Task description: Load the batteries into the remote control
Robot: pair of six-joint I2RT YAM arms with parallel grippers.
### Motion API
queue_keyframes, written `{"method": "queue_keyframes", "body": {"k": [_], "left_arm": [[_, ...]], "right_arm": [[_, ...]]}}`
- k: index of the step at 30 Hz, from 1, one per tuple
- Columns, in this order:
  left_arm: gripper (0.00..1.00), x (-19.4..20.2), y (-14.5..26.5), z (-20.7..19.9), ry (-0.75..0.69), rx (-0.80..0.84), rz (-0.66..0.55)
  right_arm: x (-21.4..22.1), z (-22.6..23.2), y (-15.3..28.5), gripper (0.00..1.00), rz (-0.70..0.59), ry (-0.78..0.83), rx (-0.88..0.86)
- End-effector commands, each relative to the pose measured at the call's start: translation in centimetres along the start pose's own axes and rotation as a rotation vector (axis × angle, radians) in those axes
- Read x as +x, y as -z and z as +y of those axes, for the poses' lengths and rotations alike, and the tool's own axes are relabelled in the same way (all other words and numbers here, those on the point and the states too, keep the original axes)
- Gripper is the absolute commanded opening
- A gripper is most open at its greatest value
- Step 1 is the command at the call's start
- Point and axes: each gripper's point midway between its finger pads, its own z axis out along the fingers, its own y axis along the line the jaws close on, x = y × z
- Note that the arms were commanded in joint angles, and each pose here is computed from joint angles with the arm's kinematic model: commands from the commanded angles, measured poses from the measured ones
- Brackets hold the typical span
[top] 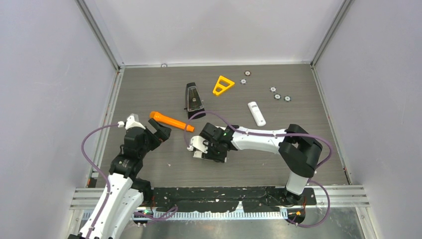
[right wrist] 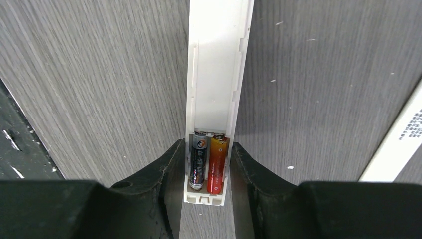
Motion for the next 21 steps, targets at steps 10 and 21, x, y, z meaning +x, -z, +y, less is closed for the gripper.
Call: {"method": "queue_keyframes", "body": {"k": [10, 21], "left_arm": [[1.00, -1.7, -0.2, -1.8, -0.003, 0.052, -0.024], [1.00, -1.1, -0.2, -3.2, -0.025, 0.138, 0.014]], "right_arm": [[-1.0, 0.1, 0.3, 0.57, 0.002, 0.048, -0.035], [-4.5, -2.9, 5.7, 0.67, -0.206, -0.069, 0.025]]}}
